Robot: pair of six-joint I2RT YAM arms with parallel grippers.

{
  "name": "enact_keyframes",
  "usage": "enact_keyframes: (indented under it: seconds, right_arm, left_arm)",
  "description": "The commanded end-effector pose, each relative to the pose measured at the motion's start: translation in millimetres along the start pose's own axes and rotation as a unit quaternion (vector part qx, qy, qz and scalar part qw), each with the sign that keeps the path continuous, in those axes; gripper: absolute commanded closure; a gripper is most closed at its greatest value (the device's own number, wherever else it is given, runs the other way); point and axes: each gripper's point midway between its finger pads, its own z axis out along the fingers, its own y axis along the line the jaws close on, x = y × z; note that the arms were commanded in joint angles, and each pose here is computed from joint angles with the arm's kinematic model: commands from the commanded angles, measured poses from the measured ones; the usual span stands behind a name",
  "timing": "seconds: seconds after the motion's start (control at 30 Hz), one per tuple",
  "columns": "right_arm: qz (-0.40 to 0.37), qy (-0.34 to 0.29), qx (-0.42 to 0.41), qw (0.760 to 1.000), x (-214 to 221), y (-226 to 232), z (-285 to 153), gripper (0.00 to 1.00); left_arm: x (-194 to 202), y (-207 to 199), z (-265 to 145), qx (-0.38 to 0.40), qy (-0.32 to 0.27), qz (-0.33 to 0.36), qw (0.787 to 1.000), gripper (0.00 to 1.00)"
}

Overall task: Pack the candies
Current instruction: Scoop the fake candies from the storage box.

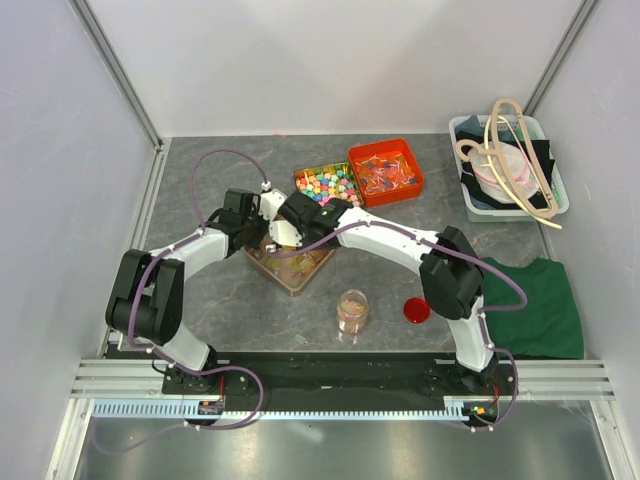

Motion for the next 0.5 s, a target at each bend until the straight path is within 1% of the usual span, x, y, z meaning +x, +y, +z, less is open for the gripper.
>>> enact_keyframes:
  seconds: [0.0, 0.07, 0.13, 0.17, 0.2, 0.23, 0.3, 0.33, 0.37, 0.4, 0.43, 0.47]
  right_arm:
    - [-0.006, -0.021, 0.022, 1.000, 8, -20, -37, 1.00]
    - [-0.007, -0.022, 0.023, 0.999, 15, -24, -46, 1.00]
    - [-0.005, -0.021, 0.011, 1.000, 24, -21, -49, 1.00]
    - [-0.003, -0.026, 0.013, 1.000, 28, -24, -57, 1.00]
    - [-0.001, -0.025, 0.008, 1.000, 33, -21, -60, 1.00]
    - [0.003, -0.035, 0.008, 0.999, 35, -22, -70, 1.00]
    - [0.001, -0.031, -0.007, 1.000, 45, -13, -76, 1.00]
    - [0.001, -0.031, -0.007, 0.999, 49, -12, -81, 1.00]
    - [0.004, -0.041, -0.002, 0.999, 52, -12, -93, 1.00]
    - [0.000, -0.034, -0.011, 0.999, 59, -5, -96, 1.00]
    - [0.003, -0.041, -0.002, 0.999, 64, -6, -109, 1.00]
    - [0.002, -0.040, -0.004, 0.999, 69, -2, -114, 1.00]
  left_arm:
    - [-24, 23, 2, -0.033, -0.033, -0.008, 0.999, 0.98]
    - [-22, 28, 3, -0.035, -0.027, -0.016, 0.999, 0.97]
    - [-21, 29, 3, -0.029, -0.024, -0.025, 0.999, 0.91]
    - [-19, 31, 3, -0.028, -0.022, -0.032, 0.999, 0.82]
    - [-19, 31, 3, -0.023, -0.024, -0.035, 0.999, 0.74]
    - [-20, 32, 3, -0.021, -0.024, -0.038, 0.999, 0.59]
    - [-21, 35, 1, -0.014, -0.026, -0.046, 0.999, 0.46]
    - [-24, 36, 1, -0.012, -0.030, -0.049, 0.998, 0.33]
    - [-21, 39, 0, -0.008, -0.025, -0.059, 0.998, 0.28]
    - [-22, 39, -1, 0.000, -0.028, -0.063, 0.998, 0.24]
    - [-27, 41, -2, 0.003, -0.032, -0.067, 0.997, 0.18]
    - [-22, 44, -3, 0.006, -0.025, -0.080, 0.996, 0.16]
